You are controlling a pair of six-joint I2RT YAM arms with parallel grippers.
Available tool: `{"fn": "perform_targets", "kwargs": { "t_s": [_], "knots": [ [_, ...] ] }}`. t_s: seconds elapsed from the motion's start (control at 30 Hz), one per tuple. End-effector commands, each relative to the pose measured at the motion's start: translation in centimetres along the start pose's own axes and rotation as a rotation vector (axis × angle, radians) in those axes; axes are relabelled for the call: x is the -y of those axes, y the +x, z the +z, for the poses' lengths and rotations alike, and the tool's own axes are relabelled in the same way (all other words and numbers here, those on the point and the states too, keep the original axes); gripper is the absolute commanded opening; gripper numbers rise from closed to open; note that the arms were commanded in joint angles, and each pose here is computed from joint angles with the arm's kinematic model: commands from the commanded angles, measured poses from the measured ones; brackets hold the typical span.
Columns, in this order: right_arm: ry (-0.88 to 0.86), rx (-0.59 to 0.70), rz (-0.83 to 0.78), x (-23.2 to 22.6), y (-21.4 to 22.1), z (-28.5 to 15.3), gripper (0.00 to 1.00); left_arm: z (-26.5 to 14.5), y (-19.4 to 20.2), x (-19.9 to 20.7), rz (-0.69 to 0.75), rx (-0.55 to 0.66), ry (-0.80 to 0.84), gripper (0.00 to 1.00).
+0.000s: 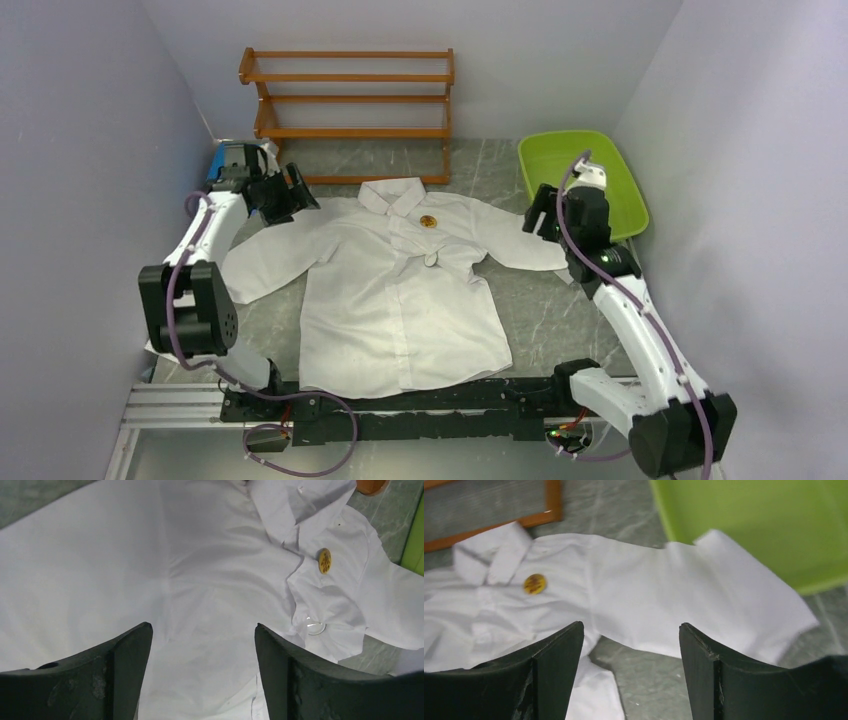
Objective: Pin the brooch onto the clothing
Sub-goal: Flatten out the clothes at the center of the board.
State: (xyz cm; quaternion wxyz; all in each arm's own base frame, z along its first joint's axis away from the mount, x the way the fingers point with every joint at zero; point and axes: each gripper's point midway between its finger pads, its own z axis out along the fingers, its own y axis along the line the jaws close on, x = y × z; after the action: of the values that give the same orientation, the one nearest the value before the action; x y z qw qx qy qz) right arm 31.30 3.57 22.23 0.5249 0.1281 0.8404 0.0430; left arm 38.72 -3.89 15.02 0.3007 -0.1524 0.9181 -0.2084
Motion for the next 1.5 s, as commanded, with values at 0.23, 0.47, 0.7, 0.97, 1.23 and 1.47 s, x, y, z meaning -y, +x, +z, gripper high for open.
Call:
{"fn": "perform_targets", "kwargs": {
  "t_s": [0.23, 0.47, 0.7, 0.97, 1.23, 1.47],
  "knots": [
    [-0.462, -0.22, -0.157, -14.6, 3.3, 10.6, 0.7, 7.7, -2.0, 7.6, 0.18, -0.018, 0.049, 0.61],
    [-0.502, -0.314, -0.112, -18.7, 7.7, 18.2, 0.53, 13.6, -2.0, 9.9, 0.216, -0.01, 0.009, 0.62],
    [-0.456, -0.392, -0.07, -18.5, 12.2, 22.4, 0.35, 18.1, -0.8, 9.0, 0.242, -0.026, -0.054, 0.47],
    [-0.347, -0.38, -0.028, -17.1, 12.9, 26.3, 0.21, 21.5, -0.5, 7.2, 0.236, -0.03, -0.124, 0.18],
    [-0.305, -0.351, -0.006, -16.1, 10.2, 30.0, 0.24, 23.0, -2.0, 5.2, 0.229, -0.006, -0.26, 0.07],
    [-0.351, -0.244, -0.037, -15.4, 3.9, 25.3, 0.65, 17.2, -2.7, 9.0, 0.254, 0.072, -0.129, 0.47]
  ]
}}
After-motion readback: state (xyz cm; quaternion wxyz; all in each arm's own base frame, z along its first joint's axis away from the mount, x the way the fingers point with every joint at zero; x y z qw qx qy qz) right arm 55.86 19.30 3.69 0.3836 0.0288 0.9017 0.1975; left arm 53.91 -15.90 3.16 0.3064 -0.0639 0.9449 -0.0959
